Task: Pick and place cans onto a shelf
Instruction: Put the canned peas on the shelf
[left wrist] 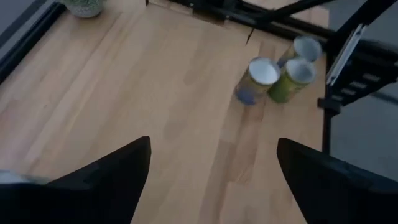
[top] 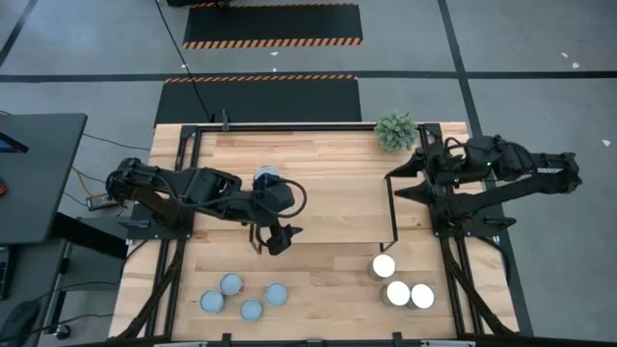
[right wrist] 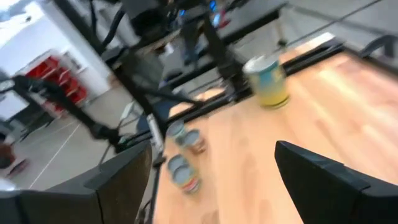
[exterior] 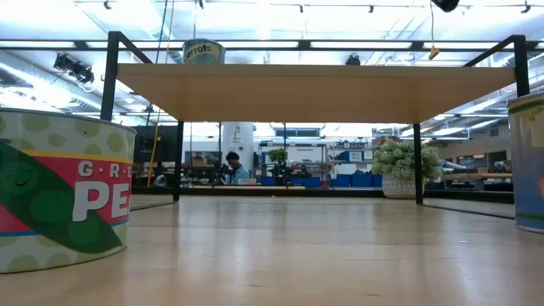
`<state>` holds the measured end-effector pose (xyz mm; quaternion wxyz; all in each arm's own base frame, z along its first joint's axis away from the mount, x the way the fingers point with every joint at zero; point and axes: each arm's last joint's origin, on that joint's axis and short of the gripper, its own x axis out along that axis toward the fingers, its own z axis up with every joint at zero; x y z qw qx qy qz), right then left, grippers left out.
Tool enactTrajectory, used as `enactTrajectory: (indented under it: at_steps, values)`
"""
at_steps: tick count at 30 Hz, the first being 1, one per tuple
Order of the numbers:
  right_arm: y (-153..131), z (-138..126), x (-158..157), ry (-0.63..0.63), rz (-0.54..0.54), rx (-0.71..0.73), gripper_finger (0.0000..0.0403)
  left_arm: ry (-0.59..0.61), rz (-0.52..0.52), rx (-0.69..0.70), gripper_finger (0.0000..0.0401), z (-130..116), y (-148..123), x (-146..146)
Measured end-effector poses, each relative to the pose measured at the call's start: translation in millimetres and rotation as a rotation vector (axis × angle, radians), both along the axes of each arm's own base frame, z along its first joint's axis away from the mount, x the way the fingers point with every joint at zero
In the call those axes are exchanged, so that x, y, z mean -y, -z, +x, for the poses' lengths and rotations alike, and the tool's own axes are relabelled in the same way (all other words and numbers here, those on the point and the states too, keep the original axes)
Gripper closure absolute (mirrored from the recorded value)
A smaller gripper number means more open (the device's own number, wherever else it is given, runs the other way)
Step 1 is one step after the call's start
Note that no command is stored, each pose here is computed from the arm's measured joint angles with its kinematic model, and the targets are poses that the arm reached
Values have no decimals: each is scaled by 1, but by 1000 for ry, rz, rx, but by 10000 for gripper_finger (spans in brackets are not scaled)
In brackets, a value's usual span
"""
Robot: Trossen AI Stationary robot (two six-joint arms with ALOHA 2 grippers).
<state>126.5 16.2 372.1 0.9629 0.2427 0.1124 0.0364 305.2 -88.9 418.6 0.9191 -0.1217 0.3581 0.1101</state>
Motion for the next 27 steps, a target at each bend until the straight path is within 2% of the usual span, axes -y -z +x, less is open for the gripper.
enactTrajectory:
  at_steps: [8,13,18,27]
  values:
    - [-5,20,-30,-82,97,-71,55,107,10,-29,90,-11,9,33]
    - [-7,32,-60,-109,110,-131,55,135,-3,-32,111,-18,20,57]
    - [5,39,-92,-123,112,-292,55,105,57,-3,125,-29,27,78]
    - [25,39,-149,-155,145,-547,55,94,-8,26,144,-36,30,94]
